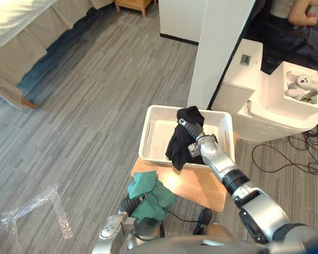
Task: Tidy the bed and pick cloth on bed and put in laundry
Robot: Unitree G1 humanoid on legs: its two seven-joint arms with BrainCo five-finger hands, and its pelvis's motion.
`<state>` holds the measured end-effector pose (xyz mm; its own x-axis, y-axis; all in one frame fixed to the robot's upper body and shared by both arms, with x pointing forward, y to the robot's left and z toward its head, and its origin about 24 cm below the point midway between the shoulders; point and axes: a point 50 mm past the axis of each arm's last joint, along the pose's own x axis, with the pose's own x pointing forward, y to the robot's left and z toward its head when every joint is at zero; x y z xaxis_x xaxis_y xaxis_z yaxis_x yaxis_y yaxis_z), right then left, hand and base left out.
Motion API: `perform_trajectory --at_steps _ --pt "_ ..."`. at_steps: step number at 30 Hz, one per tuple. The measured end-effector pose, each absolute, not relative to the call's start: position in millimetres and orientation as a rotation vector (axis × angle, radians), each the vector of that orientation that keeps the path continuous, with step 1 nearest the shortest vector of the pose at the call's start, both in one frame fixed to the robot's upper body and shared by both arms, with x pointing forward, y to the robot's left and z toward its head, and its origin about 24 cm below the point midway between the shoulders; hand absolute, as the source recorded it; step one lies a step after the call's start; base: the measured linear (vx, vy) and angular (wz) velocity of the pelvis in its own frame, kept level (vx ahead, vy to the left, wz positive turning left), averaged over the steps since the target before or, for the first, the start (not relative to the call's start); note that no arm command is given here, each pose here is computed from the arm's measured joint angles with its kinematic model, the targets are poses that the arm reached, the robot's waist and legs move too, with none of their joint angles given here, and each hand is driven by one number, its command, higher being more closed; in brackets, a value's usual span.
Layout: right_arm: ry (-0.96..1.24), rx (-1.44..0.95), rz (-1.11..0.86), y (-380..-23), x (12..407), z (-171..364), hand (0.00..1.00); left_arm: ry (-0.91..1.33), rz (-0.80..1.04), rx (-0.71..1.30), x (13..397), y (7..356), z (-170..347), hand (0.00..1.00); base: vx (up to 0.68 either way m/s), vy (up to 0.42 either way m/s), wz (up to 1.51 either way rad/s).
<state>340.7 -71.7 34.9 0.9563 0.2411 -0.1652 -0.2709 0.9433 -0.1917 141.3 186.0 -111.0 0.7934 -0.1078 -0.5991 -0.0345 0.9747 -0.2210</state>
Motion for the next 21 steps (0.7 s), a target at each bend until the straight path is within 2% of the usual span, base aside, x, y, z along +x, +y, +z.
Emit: perform_trajectory --at_steps 6,9,14,21 --pt "0.179 -0.192 0.274 -78.1 338.9 27.1 0.0 0.639 -0.034 -0.216 146.0 190.7 -108.0 1.0 -0.06 0.02 -0.01" --pt "0.2 -0.164 0.238 -93.1 334.0 18.7 0.0 0.64 -0.036 -0.215 146.4 190.2 -108.1 1.0 0.01 0.02 -0.03" --pt "0.248 -0.129 0.246 -108.4 300.2 -12.7 0.0 0.671 -0.031 -0.203 136.7 191.2 -112.0 1.0 0.05 0.02 -0.19" --pt "0.253 -0.208 0.286 -116.9 281.8 -23.2 0.0 0.707 -0.032 -0.168 129.7 193.1 -117.2 1.0 0.1 0.01 -0.09"
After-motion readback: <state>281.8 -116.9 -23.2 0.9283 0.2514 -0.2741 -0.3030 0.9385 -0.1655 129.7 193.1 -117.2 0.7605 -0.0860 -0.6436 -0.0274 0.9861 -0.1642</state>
